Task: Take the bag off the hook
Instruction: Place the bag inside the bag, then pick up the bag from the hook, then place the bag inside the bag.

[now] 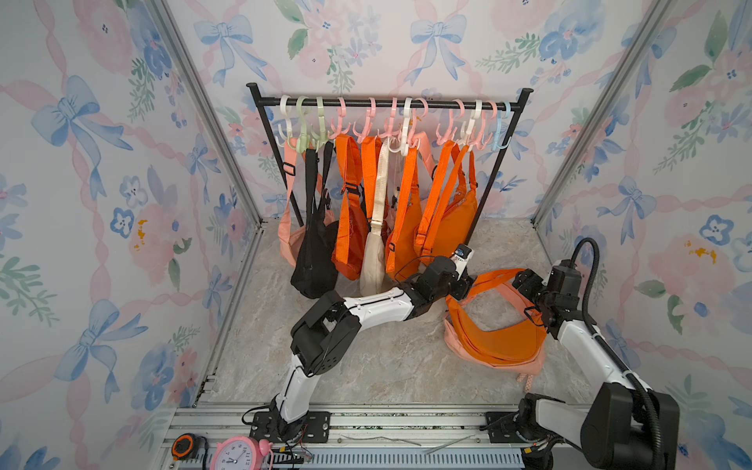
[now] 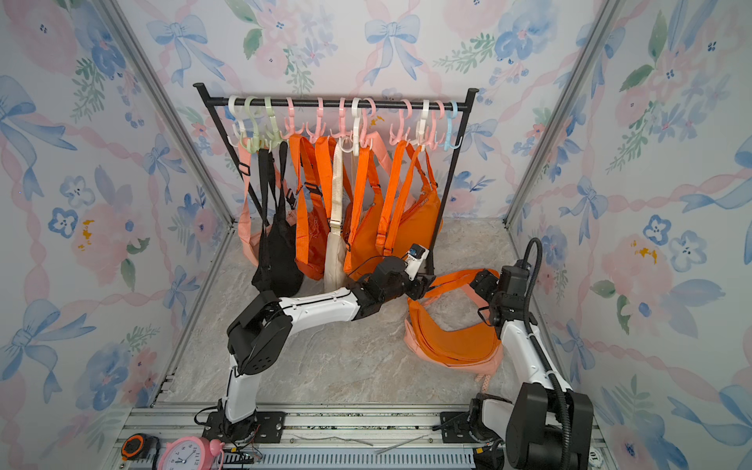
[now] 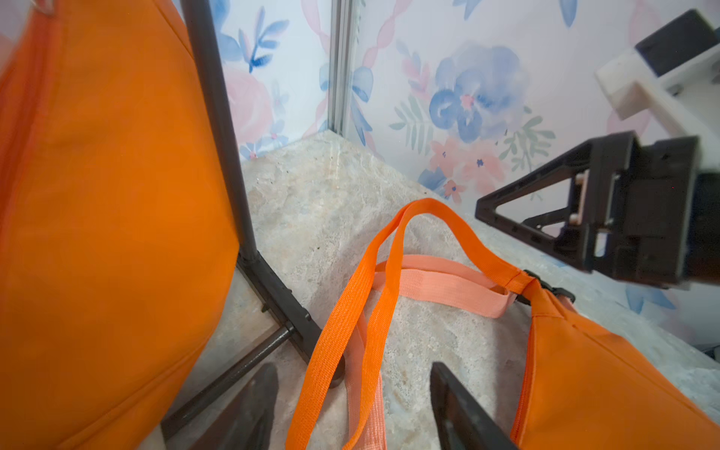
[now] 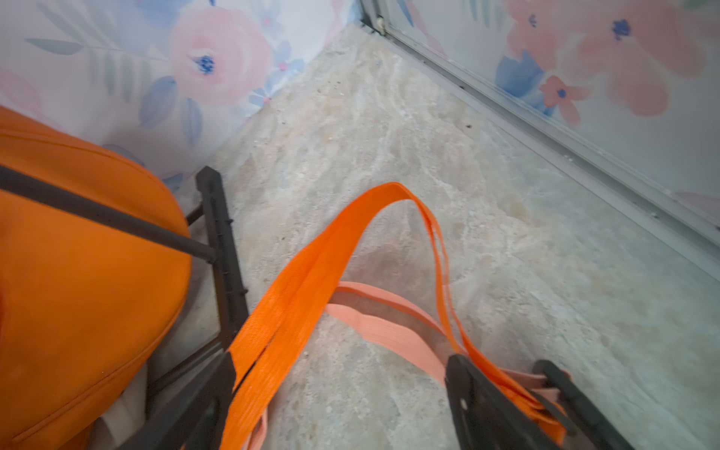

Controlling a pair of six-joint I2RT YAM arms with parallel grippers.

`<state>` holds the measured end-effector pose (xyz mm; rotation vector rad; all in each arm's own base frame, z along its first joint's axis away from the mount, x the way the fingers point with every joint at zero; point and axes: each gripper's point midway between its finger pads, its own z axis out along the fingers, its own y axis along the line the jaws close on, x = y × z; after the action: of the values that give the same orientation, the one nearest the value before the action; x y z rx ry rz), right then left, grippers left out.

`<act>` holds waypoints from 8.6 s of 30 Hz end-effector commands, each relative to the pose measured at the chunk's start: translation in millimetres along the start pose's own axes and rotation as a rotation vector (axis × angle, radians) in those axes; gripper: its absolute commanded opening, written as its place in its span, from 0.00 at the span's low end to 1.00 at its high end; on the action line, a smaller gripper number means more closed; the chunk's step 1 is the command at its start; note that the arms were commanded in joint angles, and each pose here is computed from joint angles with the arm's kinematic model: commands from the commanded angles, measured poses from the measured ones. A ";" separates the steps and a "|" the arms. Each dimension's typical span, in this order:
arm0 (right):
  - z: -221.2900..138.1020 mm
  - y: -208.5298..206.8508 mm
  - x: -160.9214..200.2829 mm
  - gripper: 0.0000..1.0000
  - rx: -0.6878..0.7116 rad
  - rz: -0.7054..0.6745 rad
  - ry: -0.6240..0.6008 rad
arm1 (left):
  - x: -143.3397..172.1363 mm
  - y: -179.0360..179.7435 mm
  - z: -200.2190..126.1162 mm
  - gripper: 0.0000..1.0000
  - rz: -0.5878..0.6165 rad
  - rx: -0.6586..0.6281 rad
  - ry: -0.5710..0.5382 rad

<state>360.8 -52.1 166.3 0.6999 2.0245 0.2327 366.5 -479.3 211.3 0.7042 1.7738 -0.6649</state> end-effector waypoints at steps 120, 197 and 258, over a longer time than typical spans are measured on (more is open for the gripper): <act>-75.6 338.4 -123.5 0.68 -0.917 -0.629 -0.215 | -206.4 78.6 -145.8 0.00 0.060 -0.008 -0.270; -221.0 239.2 -156.6 0.00 -0.547 -0.453 -0.476 | -270.9 7.9 -173.9 0.00 0.285 0.028 -0.386; -195.8 12.0 -42.6 0.00 0.146 -0.422 -0.316 | -116.4 -126.6 -88.9 0.00 0.185 0.321 -0.217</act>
<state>207.0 -40.1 298.9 0.2740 1.8927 -0.2968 236.6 -513.7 361.6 0.9936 1.3947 -0.8625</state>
